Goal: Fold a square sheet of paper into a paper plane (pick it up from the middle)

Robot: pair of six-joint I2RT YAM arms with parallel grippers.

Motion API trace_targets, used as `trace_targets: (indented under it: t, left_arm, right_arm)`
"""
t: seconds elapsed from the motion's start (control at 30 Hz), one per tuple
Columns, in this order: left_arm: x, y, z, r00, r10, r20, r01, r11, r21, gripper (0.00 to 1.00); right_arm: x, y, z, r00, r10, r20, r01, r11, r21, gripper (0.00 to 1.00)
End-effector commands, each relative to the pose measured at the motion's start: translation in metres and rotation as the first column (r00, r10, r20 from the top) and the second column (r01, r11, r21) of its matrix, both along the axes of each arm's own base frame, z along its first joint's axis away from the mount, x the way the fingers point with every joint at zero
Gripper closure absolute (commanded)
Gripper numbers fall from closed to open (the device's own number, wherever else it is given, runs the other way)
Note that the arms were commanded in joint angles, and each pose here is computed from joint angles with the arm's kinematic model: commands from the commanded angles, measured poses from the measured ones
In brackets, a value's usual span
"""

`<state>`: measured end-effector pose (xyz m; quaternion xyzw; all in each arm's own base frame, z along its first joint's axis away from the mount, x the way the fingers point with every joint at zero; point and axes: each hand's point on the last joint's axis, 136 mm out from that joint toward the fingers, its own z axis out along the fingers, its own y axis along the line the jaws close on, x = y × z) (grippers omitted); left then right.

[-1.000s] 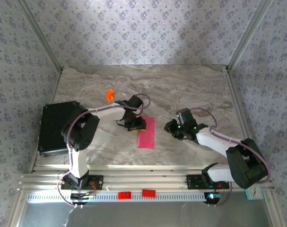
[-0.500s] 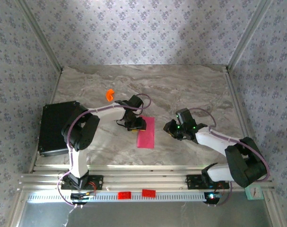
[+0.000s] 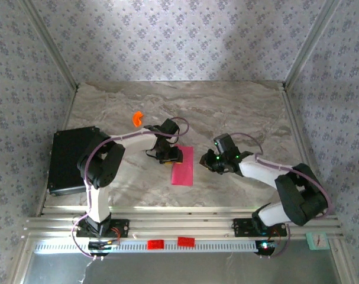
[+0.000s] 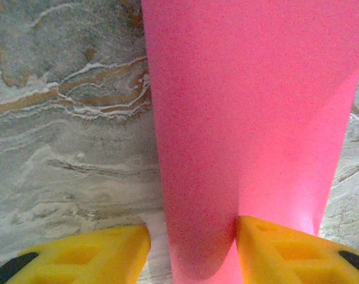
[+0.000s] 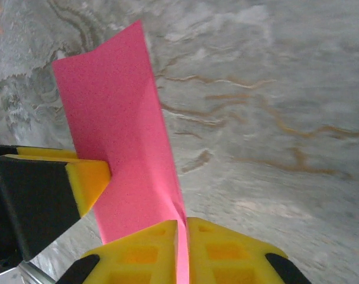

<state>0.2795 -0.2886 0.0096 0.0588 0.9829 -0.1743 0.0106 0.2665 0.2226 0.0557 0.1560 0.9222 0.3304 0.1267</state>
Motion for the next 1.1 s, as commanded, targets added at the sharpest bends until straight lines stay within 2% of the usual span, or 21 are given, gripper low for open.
trace_targets:
  t: [0.0, 0.83, 0.93, 1.07]
  left_arm:
    - [-0.018, 0.032, -0.071, 0.997, 0.023, -0.073, -0.009, 0.984, 0.18, 0.52]
    - [-0.018, 0.029, -0.075, 0.997, 0.003, -0.081, 0.012, 0.985, 0.174, 0.51]
    - [-0.018, 0.029, -0.076, 0.997, 0.005, -0.082, 0.01, 0.985, 0.175, 0.51]
    - [-0.019, 0.029, -0.076, 0.996, 0.003, -0.085, 0.012, 0.985, 0.172, 0.51]
  right_arm:
    - [0.004, 0.014, 0.006, 0.999, 0.047, 0.016, -0.047, 0.999, 0.004, 0.87]
    - [0.006, 0.008, 0.0, 1.0, 0.013, 0.003, -0.013, 1.0, -0.021, 0.84]
    - [0.007, 0.013, 0.001, 1.0, 0.023, 0.007, -0.023, 1.0, 0.0, 0.89]
    - [0.007, 0.027, 0.003, 0.998, 0.069, 0.009, -0.069, 0.996, 0.058, 1.0]
